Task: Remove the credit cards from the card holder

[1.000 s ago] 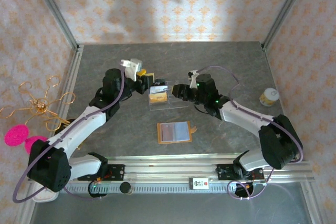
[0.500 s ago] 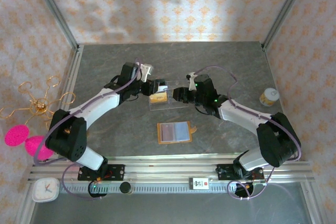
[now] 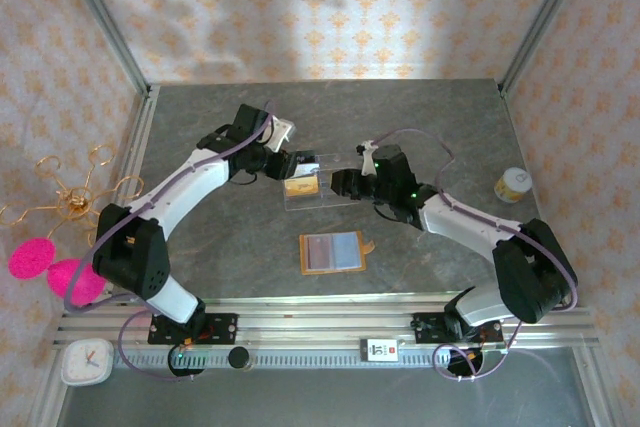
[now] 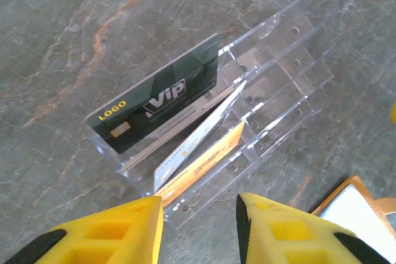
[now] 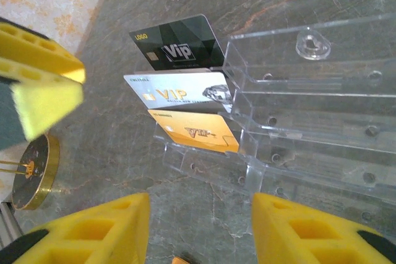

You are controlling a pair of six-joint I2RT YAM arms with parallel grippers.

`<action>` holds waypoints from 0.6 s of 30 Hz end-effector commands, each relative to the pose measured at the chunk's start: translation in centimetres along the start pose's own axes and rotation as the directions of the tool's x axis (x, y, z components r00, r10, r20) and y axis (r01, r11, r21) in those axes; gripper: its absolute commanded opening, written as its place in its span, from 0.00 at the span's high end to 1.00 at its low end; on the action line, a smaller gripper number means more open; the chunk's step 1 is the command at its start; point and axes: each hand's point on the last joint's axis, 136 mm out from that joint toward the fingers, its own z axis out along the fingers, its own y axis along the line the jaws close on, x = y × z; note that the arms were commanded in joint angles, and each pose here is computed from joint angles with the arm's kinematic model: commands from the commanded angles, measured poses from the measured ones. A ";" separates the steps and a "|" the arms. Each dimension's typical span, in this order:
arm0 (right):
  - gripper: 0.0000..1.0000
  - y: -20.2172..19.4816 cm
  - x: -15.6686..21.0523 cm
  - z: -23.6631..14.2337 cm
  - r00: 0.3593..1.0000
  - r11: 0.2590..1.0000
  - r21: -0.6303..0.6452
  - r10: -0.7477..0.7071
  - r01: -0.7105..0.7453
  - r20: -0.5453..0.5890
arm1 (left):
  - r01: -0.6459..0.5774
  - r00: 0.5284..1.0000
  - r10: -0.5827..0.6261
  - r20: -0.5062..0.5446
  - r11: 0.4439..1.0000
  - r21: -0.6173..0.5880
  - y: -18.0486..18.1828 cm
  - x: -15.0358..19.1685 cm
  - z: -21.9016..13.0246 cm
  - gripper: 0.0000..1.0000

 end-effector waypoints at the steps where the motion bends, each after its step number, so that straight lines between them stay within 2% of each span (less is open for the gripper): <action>1: 0.54 0.6 -0.5 -0.5 0.999 0.999 -0.030 -0.022 0.023 0.029 | -0.067 0.993 0.057 -0.106 0.994 -0.090 1.2 0.8 0.2 0.64; 5: 0.54 0.7 -0.6 -0.7 0.999 0.999 -0.034 -0.026 0.027 0.030 | -0.091 0.990 0.083 -0.113 0.993 -0.076 0.6 -0.1 0.8 0.65; 18: 0.54 0.8 -0.8 -1.0 0.999 0.999 -0.040 -0.024 0.026 0.041 | -0.188 0.970 0.153 -0.188 0.964 -0.186 0.7 -0.7 2.2 0.70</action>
